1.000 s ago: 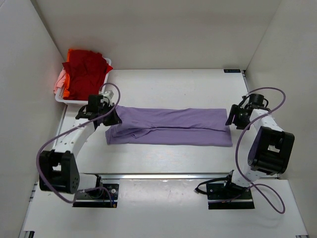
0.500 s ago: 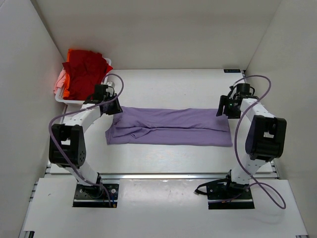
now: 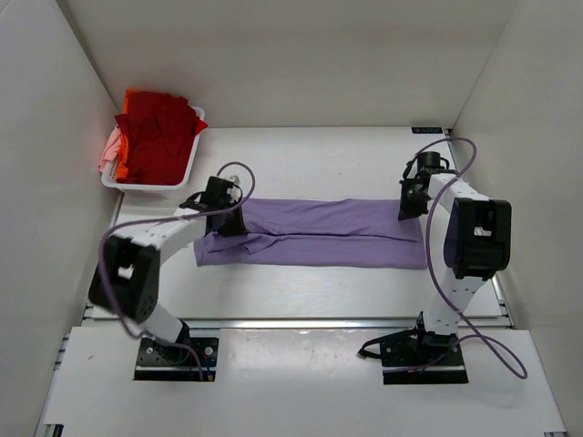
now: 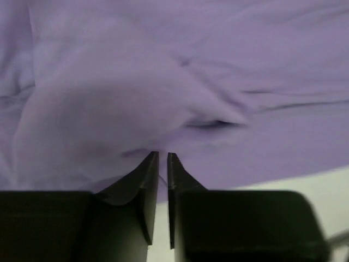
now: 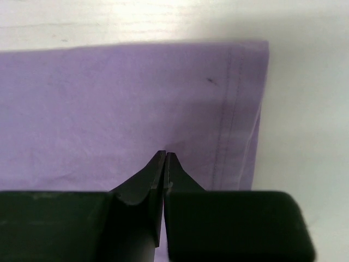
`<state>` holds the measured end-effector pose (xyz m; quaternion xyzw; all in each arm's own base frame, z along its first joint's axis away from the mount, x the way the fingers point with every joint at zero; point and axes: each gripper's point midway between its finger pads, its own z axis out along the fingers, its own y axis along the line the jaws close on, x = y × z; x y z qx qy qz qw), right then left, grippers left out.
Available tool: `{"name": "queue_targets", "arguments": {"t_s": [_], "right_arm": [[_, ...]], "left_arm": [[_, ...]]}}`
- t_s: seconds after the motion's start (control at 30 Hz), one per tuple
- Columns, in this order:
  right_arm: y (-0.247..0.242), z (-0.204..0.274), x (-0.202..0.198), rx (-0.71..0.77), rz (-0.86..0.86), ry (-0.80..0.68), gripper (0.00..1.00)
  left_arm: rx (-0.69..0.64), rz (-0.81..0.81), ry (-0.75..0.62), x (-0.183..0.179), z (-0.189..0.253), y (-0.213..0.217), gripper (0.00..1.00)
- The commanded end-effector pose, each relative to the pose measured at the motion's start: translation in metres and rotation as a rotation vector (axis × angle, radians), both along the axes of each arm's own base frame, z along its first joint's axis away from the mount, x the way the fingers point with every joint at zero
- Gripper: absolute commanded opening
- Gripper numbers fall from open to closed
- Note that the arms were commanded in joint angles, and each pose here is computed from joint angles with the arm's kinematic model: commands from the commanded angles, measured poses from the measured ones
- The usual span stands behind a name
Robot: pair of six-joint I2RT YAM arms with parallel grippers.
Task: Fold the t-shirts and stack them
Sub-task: Fold the other side of the tshirt into a rectangle, then rotate the tshirt 80 degrees
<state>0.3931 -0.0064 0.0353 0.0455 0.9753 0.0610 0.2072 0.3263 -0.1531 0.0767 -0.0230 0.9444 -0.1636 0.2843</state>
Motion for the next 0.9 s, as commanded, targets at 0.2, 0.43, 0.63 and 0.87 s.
{"name": "queue_targets", "arguments": {"t_s": [0.2, 0.43, 0.63, 0.87], "right_arm": [[0.003, -0.016, -0.046, 0.006, -0.179, 0.175, 0.00], [0.062, -0.018, -0.116, 0.099, -0.250, 0.296, 0.00], [0.087, -0.021, -0.132, 0.097, -0.231, 0.285, 0.00], [0.057, -0.021, -0.099, 0.013, -0.184, 0.223, 0.00]], "left_arm": [[0.086, 0.095, 0.100, 0.071, -0.039, -0.009, 0.17], [0.093, 0.046, 0.058, 0.177, -0.016, -0.027, 0.17], [0.146, -0.073, 0.117, 0.211, -0.007, -0.048, 0.07], [0.035, -0.069, -0.017, 0.184, 0.031, -0.045, 0.09]]}}
